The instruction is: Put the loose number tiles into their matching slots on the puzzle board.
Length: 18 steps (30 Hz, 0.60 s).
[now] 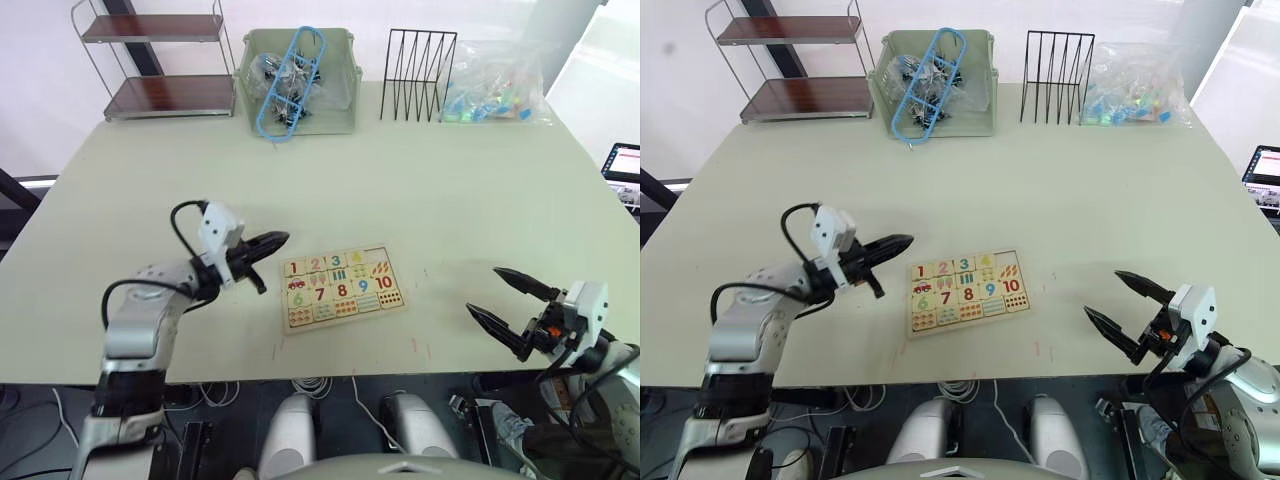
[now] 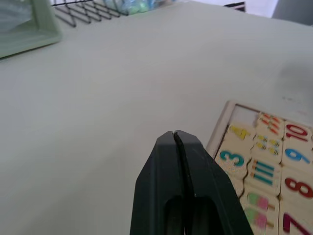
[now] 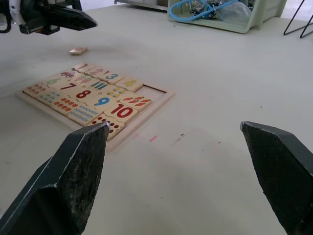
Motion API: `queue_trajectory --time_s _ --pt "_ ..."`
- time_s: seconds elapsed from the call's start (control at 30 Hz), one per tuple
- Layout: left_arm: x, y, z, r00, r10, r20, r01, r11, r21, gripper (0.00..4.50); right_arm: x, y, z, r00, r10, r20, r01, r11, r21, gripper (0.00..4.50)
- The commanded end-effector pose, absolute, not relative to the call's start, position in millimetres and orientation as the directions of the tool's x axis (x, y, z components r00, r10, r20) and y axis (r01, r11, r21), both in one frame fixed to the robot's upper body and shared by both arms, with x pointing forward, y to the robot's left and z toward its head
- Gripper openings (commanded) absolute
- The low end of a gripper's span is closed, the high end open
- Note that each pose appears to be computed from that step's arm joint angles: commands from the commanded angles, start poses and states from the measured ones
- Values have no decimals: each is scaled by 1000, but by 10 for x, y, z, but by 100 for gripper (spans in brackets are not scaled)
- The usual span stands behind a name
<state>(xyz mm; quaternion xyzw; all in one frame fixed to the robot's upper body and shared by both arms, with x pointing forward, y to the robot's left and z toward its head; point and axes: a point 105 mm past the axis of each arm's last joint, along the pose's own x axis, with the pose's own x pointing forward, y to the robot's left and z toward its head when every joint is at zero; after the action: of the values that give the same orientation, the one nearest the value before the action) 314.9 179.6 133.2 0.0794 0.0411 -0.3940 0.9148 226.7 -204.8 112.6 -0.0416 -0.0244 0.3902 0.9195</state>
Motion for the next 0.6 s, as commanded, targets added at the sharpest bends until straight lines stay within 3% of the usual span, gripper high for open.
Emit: queue_trajectory --time_s 0.03,0.17,0.37,0.4,0.6 --pt "2957 2017 1460 738 -671 -78 674 725 141 4 2258 -2099 1216 700 714 28 -707 698 -116 450" --pt "2702 2351 1338 818 -570 -74 575 813 95 116 2277 -2227 1164 741 671 14 -666 738 -110 450" --pt "2344 2695 1148 871 -477 -118 488 868 90 419 2185 -2444 1017 777 629 -14 -627 772 -102 450" --pt "2294 2734 1130 875 -468 -122 479 873 86 443 2163 -2474 999 780 626 -16 -624 775 -98 450" --pt "2074 2880 1028 873 -460 -165 476 876 77 443 1985 -2569 975 776 630 -19 -630 775 -47 450"
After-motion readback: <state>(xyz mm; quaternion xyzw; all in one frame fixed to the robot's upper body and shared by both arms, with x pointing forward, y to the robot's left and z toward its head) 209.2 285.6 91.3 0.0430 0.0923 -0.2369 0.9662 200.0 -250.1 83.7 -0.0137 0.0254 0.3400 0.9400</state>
